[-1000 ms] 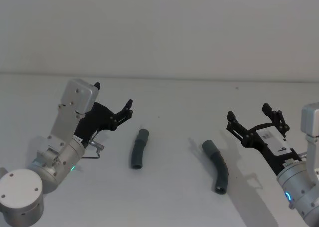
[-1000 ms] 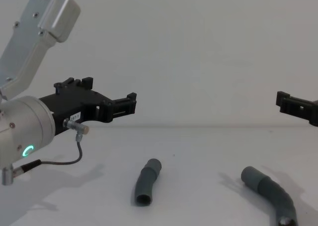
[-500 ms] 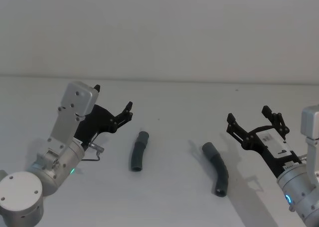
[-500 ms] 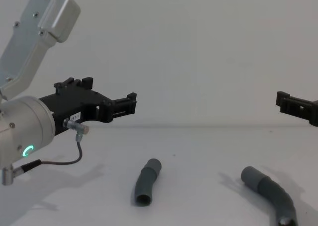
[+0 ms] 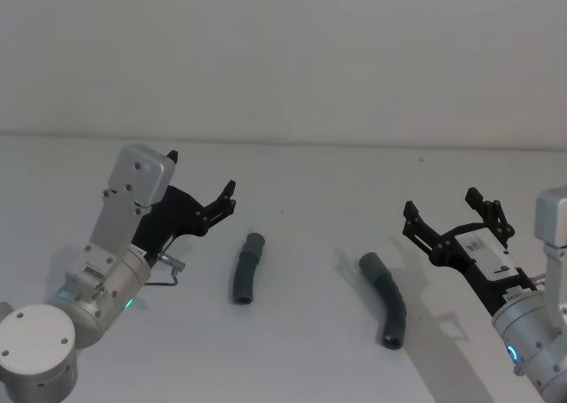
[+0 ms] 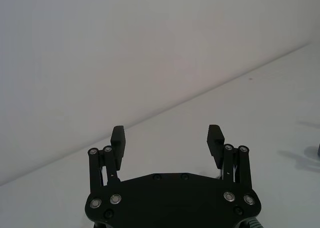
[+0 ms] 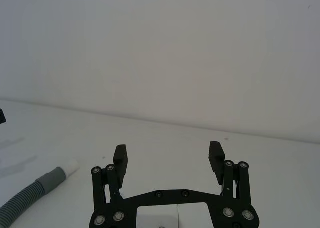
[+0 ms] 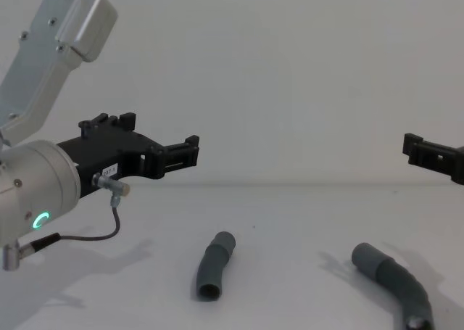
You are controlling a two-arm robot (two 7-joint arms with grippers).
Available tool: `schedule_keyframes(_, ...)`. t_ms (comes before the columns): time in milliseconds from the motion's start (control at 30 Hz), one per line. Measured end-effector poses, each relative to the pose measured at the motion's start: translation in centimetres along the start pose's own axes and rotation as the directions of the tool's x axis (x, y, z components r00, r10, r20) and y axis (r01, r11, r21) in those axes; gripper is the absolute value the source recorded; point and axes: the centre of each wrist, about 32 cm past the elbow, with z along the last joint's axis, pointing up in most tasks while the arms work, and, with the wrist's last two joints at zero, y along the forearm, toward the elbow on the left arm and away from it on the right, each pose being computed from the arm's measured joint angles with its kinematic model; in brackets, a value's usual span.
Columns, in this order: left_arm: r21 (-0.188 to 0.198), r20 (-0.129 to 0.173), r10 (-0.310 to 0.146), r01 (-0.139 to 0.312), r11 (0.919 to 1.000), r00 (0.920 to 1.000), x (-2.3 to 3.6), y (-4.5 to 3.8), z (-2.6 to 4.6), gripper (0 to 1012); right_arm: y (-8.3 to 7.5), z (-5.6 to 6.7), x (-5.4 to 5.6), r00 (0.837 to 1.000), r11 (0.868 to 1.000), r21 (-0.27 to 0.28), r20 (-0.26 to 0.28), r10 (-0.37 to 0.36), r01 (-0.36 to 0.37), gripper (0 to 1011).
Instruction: Use both hands to pick up one end of the pipe from the table, align the ends, and insert them.
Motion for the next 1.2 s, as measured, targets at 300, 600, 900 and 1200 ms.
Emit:
schedule_keyframes(300, 0.000, 0.000, 0.000, 0.000, 1.0000, 1.0000, 0.00, 0.00, 0.00, 1001, 0.00, 0.00, 0.00, 1.000, 1.000, 0.000, 0.000, 0.000, 0.000, 1000)
schedule_keyframes(600, 0.000, 0.000, 0.000, 0.000, 1.0000, 1.0000, 0.00, 0.00, 0.00, 1001, 0.00, 0.00, 0.00, 1.000, 1.000, 0.000, 0.000, 0.000, 0.000, 1000)
schedule_keyframes(900, 0.000, 0.000, 0.000, 0.000, 1.0000, 1.0000, 0.00, 0.00, 0.00, 1001, 0.00, 0.00, 0.00, 1.000, 1.000, 0.000, 0.000, 0.000, 0.000, 1000)
schedule_keyframes(1200, 0.000, 0.000, 0.000, 0.000, 1.0000, 1.0000, 0.00, 0.00, 0.00, 1001, 0.00, 0.00, 0.00, 1.000, 1.000, 0.000, 0.000, 0.000, 0.000, 1000)
